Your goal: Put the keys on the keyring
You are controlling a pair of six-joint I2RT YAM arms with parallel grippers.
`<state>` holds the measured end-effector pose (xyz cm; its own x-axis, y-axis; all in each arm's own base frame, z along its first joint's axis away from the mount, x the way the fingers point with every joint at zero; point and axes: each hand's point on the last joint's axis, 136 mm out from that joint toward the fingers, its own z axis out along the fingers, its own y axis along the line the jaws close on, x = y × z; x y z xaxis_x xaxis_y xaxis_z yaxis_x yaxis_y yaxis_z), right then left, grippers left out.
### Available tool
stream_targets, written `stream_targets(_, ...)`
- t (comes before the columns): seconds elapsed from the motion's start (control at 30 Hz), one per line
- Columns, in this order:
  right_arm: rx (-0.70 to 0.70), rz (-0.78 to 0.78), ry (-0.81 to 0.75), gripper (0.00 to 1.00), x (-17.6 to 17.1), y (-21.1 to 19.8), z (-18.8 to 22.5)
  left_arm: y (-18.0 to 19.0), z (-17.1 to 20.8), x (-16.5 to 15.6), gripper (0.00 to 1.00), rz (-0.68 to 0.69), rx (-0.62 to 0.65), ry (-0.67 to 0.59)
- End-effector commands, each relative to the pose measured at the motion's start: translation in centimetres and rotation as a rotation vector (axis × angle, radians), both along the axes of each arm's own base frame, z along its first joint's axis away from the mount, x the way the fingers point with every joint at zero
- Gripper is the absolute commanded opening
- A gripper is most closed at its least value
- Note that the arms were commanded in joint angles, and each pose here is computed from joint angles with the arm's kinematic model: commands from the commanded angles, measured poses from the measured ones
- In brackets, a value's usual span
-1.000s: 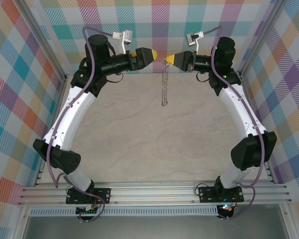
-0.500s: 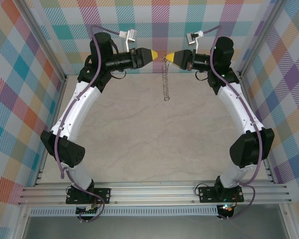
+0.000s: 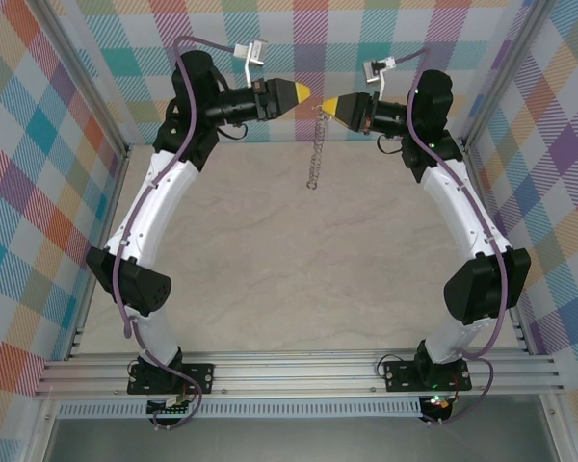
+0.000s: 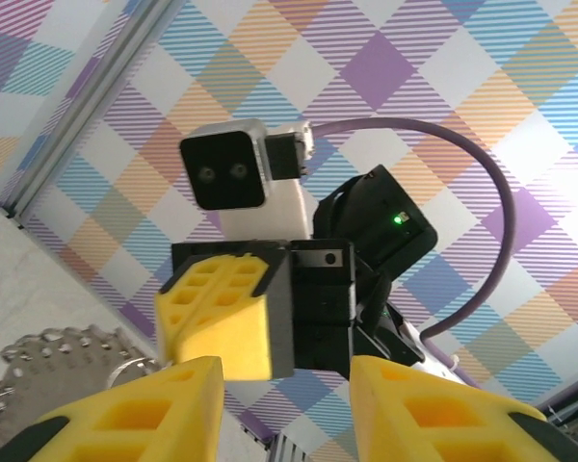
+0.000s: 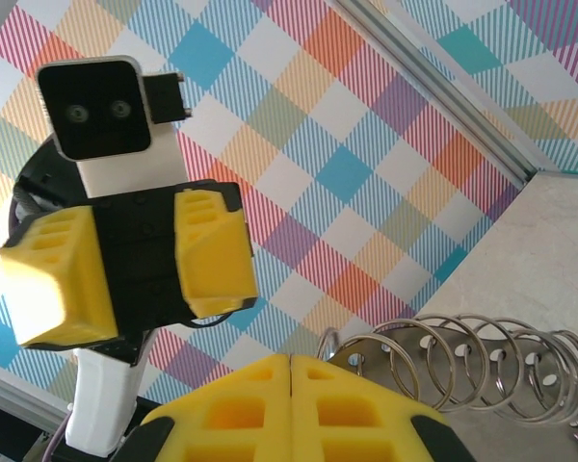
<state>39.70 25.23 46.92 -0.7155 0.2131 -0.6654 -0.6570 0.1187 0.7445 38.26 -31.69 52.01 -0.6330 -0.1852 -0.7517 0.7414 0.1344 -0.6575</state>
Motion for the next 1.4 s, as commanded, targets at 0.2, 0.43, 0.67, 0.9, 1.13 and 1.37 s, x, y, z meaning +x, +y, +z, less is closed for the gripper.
stream_targets(0.2, 0.031, 0.0, -0.09, 0.0, -1.3, -0.5, 3.1, -1.5, -1.1, 0.4, 0.39, -0.037, 0.03, 0.012)
stream_targets(0.43, 0.035, 0.002, -0.097, 0.0, -1.4, -0.7, 3.4, -1.9, -1.6, 1.0, 0.37, -0.038, 0.045, 0.015)
stream_targets(0.67, 0.036, -0.003, -0.1, 0.0, -1.4, -1.0, 3.4, -2.1, -2.5, 1.0, 0.37, -0.051, 0.064, 0.048)
stream_targets(0.9, 0.039, -0.001, -0.093, 0.0, -1.2, -0.9, 3.4, -2.6, -2.7, 0.8, 0.34, -0.075, 0.062, 0.046)
stream_targets(1.13, 0.039, 0.002, -0.091, 0.0, -1.2, -0.9, 3.3, -3.0, -2.7, 0.8, 0.28, -0.088, 0.057, 0.045)
stream_targets(1.37, 0.036, 0.003, -0.087, 0.0, -1.2, -0.9, 3.1, -3.2, -2.2, 0.8, 0.2, -0.092, 0.041, 0.022)
